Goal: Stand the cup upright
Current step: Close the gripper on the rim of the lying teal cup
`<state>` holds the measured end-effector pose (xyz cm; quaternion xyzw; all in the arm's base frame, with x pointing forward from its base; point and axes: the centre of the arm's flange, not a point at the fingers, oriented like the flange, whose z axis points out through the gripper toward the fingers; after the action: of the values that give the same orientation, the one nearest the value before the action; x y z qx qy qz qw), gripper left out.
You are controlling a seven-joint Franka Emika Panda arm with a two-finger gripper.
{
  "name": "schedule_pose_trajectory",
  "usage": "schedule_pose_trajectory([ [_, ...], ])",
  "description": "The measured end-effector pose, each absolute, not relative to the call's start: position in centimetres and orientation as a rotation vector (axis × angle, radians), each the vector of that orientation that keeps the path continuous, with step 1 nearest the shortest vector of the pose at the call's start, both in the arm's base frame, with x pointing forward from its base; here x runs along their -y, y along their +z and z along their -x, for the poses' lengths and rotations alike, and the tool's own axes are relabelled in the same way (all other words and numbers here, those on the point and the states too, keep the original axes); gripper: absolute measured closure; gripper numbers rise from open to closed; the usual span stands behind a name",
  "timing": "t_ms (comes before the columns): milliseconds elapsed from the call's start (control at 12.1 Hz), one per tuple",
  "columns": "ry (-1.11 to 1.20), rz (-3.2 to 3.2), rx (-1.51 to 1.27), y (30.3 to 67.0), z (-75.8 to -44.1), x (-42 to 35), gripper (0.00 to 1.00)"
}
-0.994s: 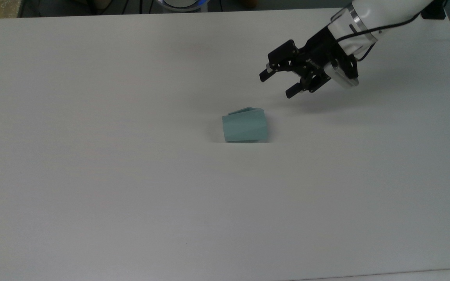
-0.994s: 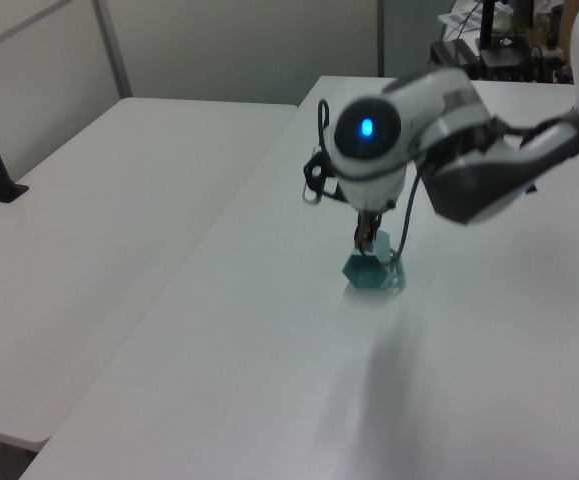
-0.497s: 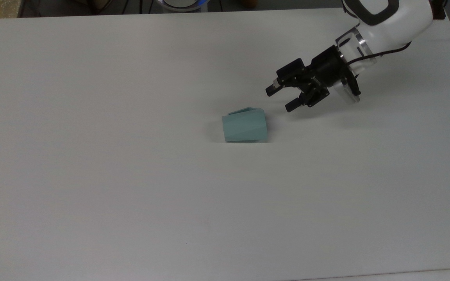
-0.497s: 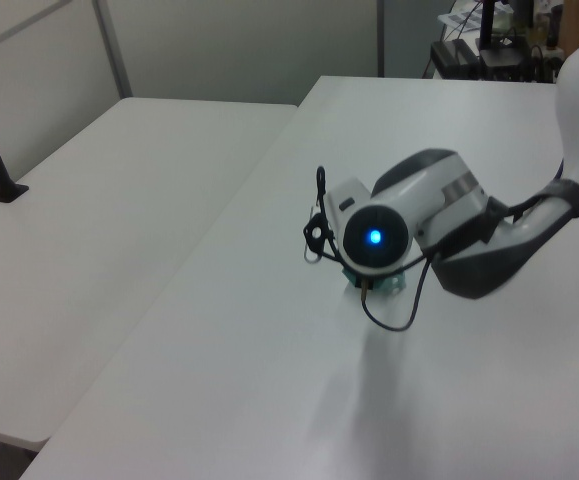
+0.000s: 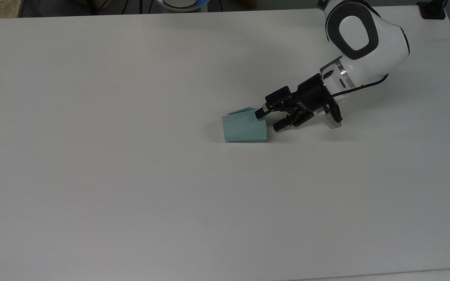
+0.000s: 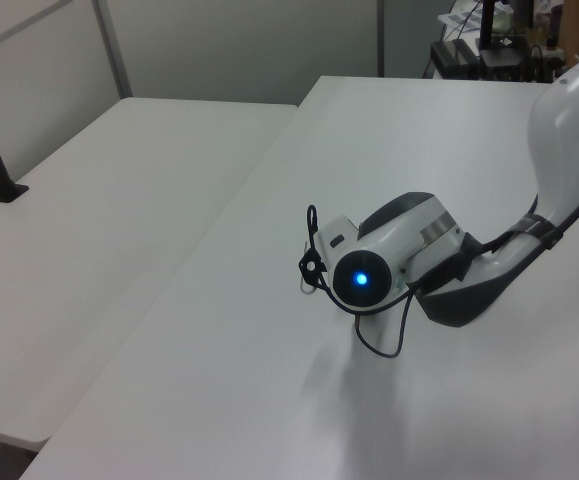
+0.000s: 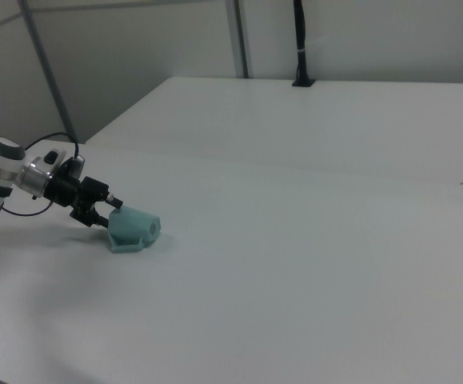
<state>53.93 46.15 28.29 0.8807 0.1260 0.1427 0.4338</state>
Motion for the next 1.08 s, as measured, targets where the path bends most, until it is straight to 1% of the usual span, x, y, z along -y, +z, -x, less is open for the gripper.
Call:
schedule_pose_trajectory([
  [414, 0.35, -2.181, -0.3, 28.2, -55.0, -44.9, 0.0],
  [580, 0.332, -2.168, -0.308, 27.4, -54.8, -44.4, 0.04],
  [663, 0.324, -2.16, -0.312, 26.9, -54.7, -44.2, 0.11],
  [746, 0.336, -2.142, -0.313, 27.2, -54.9, -44.0, 0.23],
  [911, 0.349, -2.129, -0.307, 28.3, -55.3, -43.6, 0.55],
  [994, 0.344, -2.12, -0.315, 28.8, -55.4, -43.5, 0.67],
  [1077, 0.326, -2.106, -0.342, 29.2, -55.5, -43.3, 0.81],
])
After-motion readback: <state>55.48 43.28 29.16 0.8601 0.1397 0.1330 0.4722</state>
